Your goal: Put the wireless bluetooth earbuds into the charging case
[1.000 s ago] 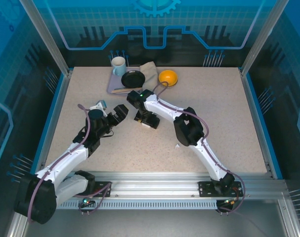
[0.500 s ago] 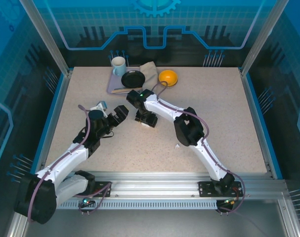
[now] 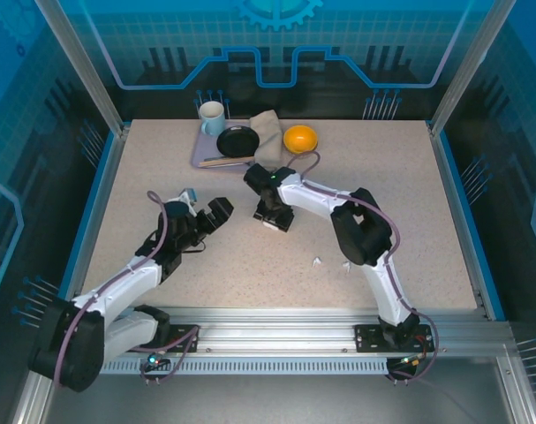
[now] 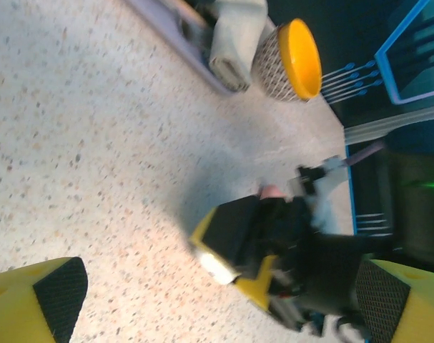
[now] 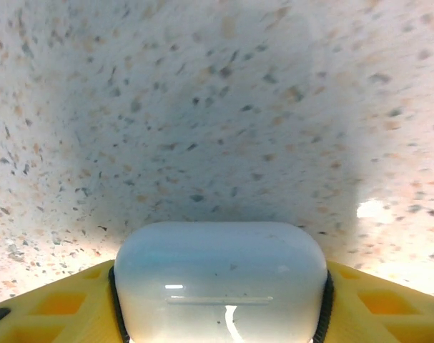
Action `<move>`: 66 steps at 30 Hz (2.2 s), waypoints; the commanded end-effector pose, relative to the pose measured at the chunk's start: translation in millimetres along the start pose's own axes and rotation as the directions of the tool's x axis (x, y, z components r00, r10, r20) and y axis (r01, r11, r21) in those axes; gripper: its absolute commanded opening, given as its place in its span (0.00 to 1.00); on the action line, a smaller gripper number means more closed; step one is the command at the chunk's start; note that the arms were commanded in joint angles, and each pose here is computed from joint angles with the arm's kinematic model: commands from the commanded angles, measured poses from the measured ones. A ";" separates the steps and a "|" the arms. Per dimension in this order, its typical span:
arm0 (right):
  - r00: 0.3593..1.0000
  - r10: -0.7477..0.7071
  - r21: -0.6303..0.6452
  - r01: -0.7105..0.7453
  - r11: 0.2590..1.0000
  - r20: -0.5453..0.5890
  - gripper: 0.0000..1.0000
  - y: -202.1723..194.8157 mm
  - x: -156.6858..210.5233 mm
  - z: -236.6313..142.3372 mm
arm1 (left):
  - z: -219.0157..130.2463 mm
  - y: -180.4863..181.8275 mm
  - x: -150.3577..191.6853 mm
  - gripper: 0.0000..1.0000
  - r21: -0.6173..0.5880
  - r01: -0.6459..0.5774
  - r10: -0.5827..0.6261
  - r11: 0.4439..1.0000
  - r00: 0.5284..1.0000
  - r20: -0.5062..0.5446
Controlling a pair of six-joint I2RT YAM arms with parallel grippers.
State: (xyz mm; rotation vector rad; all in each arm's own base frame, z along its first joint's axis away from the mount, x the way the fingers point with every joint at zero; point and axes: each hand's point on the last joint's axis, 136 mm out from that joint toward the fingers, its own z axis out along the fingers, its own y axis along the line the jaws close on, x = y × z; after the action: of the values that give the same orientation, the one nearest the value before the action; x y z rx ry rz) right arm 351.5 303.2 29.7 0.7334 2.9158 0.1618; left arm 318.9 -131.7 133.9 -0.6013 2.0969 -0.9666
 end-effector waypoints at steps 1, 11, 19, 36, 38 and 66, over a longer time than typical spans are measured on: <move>0.996 0.088 -0.122 -0.086 0.989 0.014 0.42 13.1 -16.4 -29.2 | 8.1 -8.4 15.9 0.99 0.069 -0.032 0.036 0.997 0.998 -0.052; 0.976 0.214 -0.220 -0.216 0.951 -0.031 0.41 9.1 -29.6 -54.8 | 53.6 -33.2 62.3 0.92 0.155 -0.095 0.122 0.983 0.976 -0.178; 0.965 0.255 -0.226 -0.264 0.938 -0.066 0.41 6.8 -26.6 -54.9 | 80.5 -51.1 68.2 0.73 0.205 -0.096 0.135 0.974 0.974 -0.182; 0.962 0.262 -0.234 -0.273 0.933 -0.077 0.40 7.4 -18.8 -57.5 | 112.8 -58.2 72.7 0.62 0.232 -0.085 0.133 0.969 0.971 -0.200; 0.962 0.264 -0.233 -0.275 0.933 -0.077 0.40 7.0 -18.1 -57.2 | 115.6 -60.0 71.4 0.61 0.234 -0.085 0.133 0.969 0.971 -0.198; 0.963 0.256 -0.239 -0.270 0.933 -0.089 0.39 5.7 -9.5 -59.1 | 139.4 -74.8 64.7 0.24 0.256 -0.089 0.140 0.963 0.972 -0.189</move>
State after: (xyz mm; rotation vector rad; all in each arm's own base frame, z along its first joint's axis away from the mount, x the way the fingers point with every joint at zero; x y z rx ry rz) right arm 375.8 297.9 82.8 1.0988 2.7002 0.5741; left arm 378.3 -275.7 81.6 -0.2851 2.1961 -1.2320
